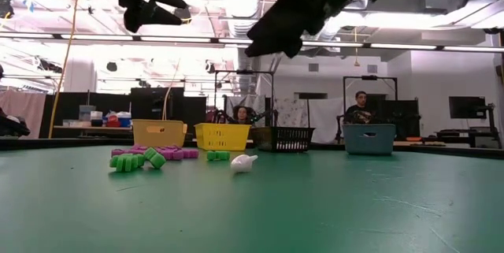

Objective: Sort Halloween decoration
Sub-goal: Put the white ghost toy into the black bin

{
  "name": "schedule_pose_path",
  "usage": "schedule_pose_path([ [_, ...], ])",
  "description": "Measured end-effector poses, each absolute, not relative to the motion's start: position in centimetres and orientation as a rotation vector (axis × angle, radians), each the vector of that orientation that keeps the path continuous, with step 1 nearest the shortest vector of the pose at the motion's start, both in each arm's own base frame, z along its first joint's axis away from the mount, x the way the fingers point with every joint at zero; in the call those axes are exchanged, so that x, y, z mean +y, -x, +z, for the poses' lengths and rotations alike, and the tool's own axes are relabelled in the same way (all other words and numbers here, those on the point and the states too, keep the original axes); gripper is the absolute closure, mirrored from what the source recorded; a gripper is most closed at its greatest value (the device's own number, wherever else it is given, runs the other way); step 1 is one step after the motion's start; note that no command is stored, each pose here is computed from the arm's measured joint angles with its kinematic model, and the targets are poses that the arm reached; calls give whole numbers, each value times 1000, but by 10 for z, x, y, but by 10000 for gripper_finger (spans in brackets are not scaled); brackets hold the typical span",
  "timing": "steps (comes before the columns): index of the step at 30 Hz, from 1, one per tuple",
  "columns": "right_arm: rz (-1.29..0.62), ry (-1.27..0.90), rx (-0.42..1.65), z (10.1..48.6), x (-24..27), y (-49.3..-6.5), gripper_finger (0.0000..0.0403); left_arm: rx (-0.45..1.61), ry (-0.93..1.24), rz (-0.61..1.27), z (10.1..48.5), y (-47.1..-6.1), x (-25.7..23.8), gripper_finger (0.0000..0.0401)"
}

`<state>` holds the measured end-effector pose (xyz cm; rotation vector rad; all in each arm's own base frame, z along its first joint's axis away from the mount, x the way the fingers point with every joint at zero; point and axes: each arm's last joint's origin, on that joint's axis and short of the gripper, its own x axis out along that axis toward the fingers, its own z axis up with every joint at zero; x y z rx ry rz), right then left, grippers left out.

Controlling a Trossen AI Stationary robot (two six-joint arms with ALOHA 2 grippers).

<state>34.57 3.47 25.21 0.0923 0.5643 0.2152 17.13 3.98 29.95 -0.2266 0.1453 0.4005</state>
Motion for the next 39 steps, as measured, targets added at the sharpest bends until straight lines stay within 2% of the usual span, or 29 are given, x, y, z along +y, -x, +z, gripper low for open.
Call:
schedule_pose_path([
  [11,49,-18,539,248,84,-341,223,173,282,375,296,-171,39,170],
  [25,-31,-39,509,182,141,-364,223,204,328,420,292,-170,39,170],
  [35,-137,-26,507,146,156,-367,223,223,332,426,290,-169,39,170],
  [39,-144,-84,505,130,163,-369,223,231,341,430,289,-169,38,170],
])
